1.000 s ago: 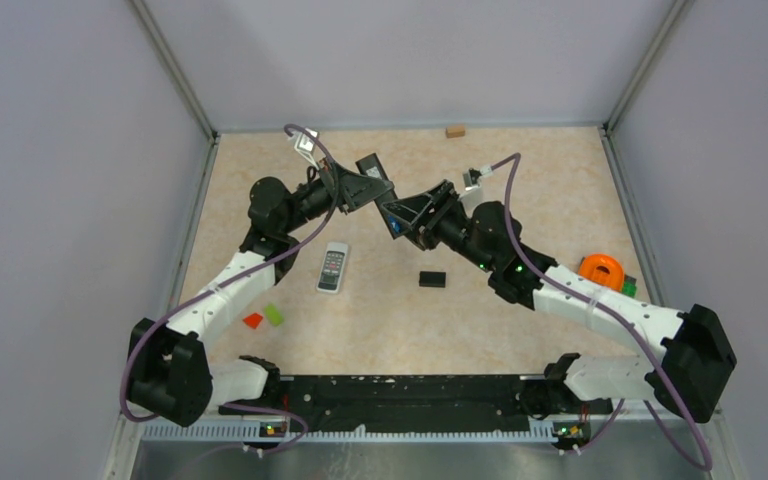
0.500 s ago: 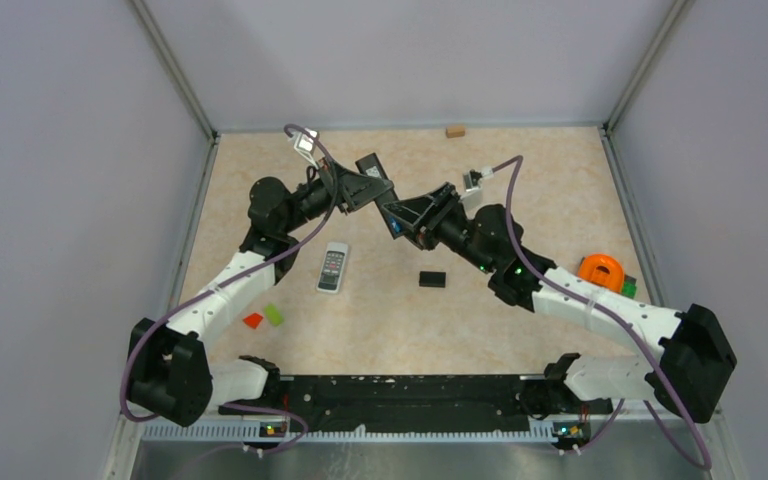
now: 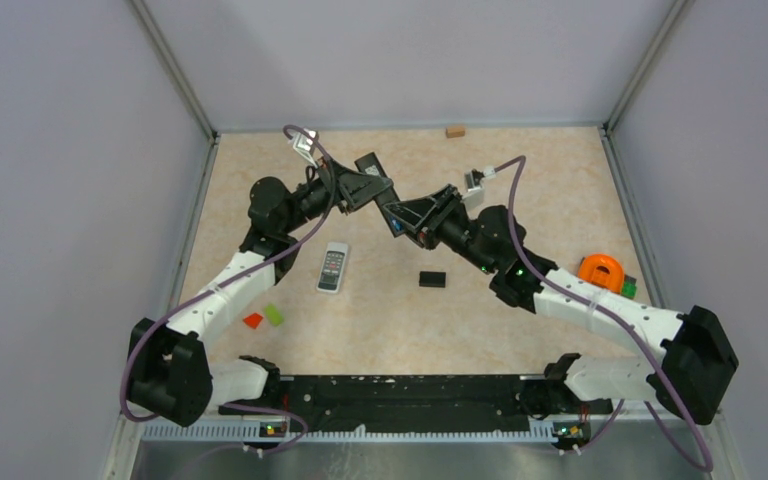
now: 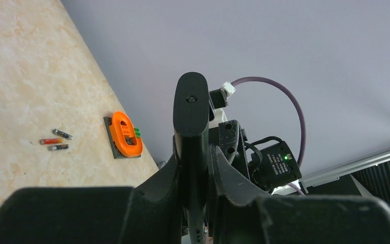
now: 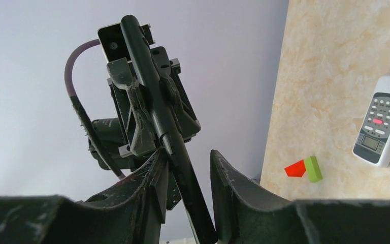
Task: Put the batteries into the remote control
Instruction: Load the battery into the remote control.
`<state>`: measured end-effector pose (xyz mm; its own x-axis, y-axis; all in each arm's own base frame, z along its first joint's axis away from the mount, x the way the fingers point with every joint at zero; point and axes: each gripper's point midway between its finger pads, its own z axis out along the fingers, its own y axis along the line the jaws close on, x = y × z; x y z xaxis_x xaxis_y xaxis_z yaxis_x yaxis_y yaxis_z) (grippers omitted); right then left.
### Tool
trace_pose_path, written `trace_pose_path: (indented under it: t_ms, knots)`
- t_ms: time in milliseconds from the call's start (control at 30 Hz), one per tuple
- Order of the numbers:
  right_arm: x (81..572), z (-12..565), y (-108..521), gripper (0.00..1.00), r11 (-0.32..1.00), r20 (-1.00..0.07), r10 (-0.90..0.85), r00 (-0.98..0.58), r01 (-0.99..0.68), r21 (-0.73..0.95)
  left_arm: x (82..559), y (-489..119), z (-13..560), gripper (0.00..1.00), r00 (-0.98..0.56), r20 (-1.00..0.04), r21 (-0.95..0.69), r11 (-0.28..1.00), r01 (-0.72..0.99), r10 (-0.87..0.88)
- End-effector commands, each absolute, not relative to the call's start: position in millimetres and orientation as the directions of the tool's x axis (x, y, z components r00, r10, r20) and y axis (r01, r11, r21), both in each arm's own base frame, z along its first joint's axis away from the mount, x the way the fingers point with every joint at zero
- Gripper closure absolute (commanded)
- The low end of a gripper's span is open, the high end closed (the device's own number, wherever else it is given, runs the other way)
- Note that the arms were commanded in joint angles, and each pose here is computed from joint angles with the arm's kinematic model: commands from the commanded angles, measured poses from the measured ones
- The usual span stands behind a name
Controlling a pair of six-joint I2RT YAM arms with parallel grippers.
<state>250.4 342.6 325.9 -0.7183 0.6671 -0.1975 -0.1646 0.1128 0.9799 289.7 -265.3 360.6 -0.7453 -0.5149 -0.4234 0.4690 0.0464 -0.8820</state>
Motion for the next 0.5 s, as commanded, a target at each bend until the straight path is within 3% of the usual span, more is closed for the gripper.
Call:
trace_pose_path:
  t_ms: [0,100,200,267,467]
  knots:
    - [254.2,323.1,334.9,0.67,0.15,-0.226,0.681,-0.697,-0.168,0.974,281.5,-260.0,396.2,1.0,-0.687,-0.475,-0.825,0.007,0.565,-0.55]
    - [254.5,324.0,334.9,0.59,0.163,-0.243,0.678,-0.693,-0.181,0.97,281.8,-259.7,395.0,1.0,-0.684,-0.475,-0.825,0.01,0.565,-0.553]
    - [255.6,328.5,328.5,0.31,0.176,-0.278,0.687,-0.672,-0.218,0.96,283.7,-258.8,390.4,1.0,-0.674,-0.482,-0.823,0.026,0.567,-0.56]
    - [257.9,333.1,319.3,0.19,0.211,-0.334,0.694,-0.637,-0.264,0.941,285.2,-258.4,384.4,1.0,-0.665,-0.494,-0.82,0.046,0.57,-0.56]
    - [262.8,343.0,279.6,0.16,0.342,-0.48,0.697,-0.533,-0.342,0.876,285.6,-256.1,366.9,1.0,-0.629,-0.558,-0.795,0.129,0.593,-0.542]
